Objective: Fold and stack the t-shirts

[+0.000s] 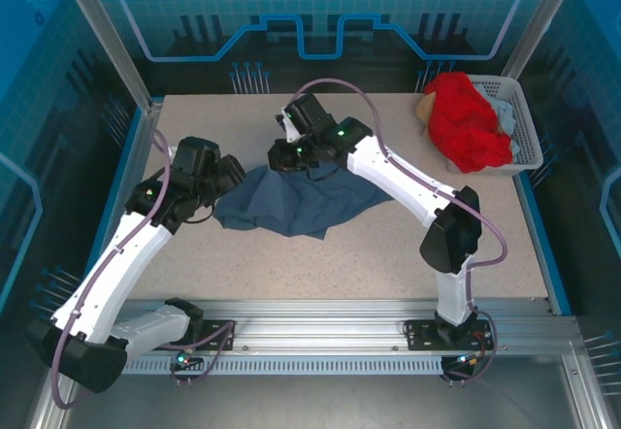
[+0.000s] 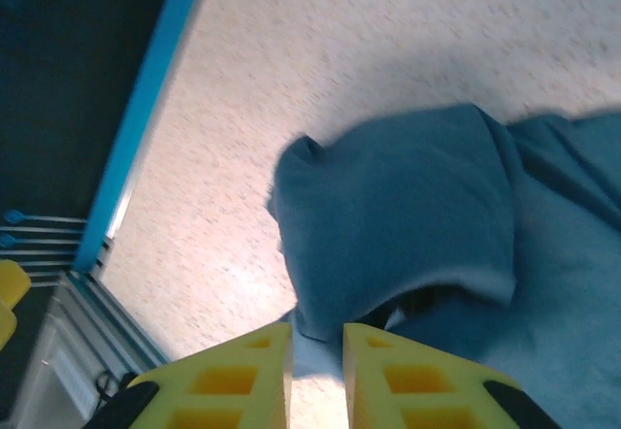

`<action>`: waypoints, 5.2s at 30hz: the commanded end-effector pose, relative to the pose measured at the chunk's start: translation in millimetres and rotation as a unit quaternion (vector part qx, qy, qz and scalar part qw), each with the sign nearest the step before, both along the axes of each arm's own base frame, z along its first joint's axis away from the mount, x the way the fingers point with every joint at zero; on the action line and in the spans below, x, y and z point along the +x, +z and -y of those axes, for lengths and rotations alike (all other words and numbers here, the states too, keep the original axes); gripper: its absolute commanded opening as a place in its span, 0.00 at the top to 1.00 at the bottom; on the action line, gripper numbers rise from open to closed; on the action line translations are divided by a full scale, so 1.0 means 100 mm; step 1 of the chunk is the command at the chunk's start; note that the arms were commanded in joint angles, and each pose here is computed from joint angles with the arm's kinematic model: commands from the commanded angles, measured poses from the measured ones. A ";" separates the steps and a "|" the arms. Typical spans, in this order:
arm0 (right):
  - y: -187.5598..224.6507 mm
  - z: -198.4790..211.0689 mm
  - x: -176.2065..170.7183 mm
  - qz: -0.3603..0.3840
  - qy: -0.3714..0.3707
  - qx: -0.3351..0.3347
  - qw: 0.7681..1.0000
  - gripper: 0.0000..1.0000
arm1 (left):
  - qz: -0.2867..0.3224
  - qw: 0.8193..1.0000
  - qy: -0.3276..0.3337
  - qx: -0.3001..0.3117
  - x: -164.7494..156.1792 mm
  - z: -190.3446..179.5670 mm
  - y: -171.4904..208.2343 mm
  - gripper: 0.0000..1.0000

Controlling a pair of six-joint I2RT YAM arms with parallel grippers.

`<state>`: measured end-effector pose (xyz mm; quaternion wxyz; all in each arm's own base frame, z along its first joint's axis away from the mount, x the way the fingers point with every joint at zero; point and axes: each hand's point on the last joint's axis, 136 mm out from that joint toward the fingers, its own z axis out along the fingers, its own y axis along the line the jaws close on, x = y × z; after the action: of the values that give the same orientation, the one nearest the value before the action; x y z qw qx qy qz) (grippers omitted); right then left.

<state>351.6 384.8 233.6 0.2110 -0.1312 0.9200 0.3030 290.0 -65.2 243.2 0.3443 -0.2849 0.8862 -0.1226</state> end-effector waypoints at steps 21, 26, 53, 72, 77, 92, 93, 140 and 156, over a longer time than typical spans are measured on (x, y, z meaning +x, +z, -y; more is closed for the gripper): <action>-1.33 2.66 0.08 -0.134 -0.299 -0.157 0.932 0.40 | -0.180 0.972 -0.023 -0.153 0.23 0.74 -1.46 0.13; -1.72 2.70 0.22 -0.187 -0.314 -0.176 0.914 0.41 | -0.229 0.960 -0.011 -0.160 0.27 0.82 -1.86 0.24; 0.16 2.75 1.03 -0.002 -0.333 -0.088 0.939 1.00 | -0.065 0.990 0.009 -0.121 1.03 0.09 -0.09 1.00; 0.93 3.05 0.50 0.071 -0.332 -0.084 0.937 1.00 | -0.080 0.977 -0.099 -0.172 0.58 0.67 -0.17 1.00; 0.57 3.12 0.32 0.036 -0.338 -0.102 0.935 1.00 | -0.149 0.967 -0.088 -0.189 0.14 0.80 -0.86 1.00; -0.98 2.51 1.88 -0.130 -0.299 -0.108 0.939 0.61 | -0.221 0.965 -0.005 -0.140 0.85 0.60 -1.59 1.00; -0.93 2.50 1.85 -0.127 -0.298 -0.111 0.940 0.53 | -0.218 0.965 -0.001 -0.145 0.87 0.58 -1.56 1.00; -1.28 1.48 0.29 -0.173 -0.215 -0.102 0.956 1.00 | -0.180 0.962 -0.035 -0.205 0.99 0.66 -1.09 1.00; -0.87 2.49 -0.62 -0.197 -0.206 -0.193 0.939 1.00 | -0.220 0.948 -0.094 -0.211 0.03 0.85 -1.23 0.51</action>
<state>329.5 166.7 161.9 0.1111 0.0889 0.9805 0.1354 329.6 -157.9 147.4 0.1074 -0.2699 0.9098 -0.2964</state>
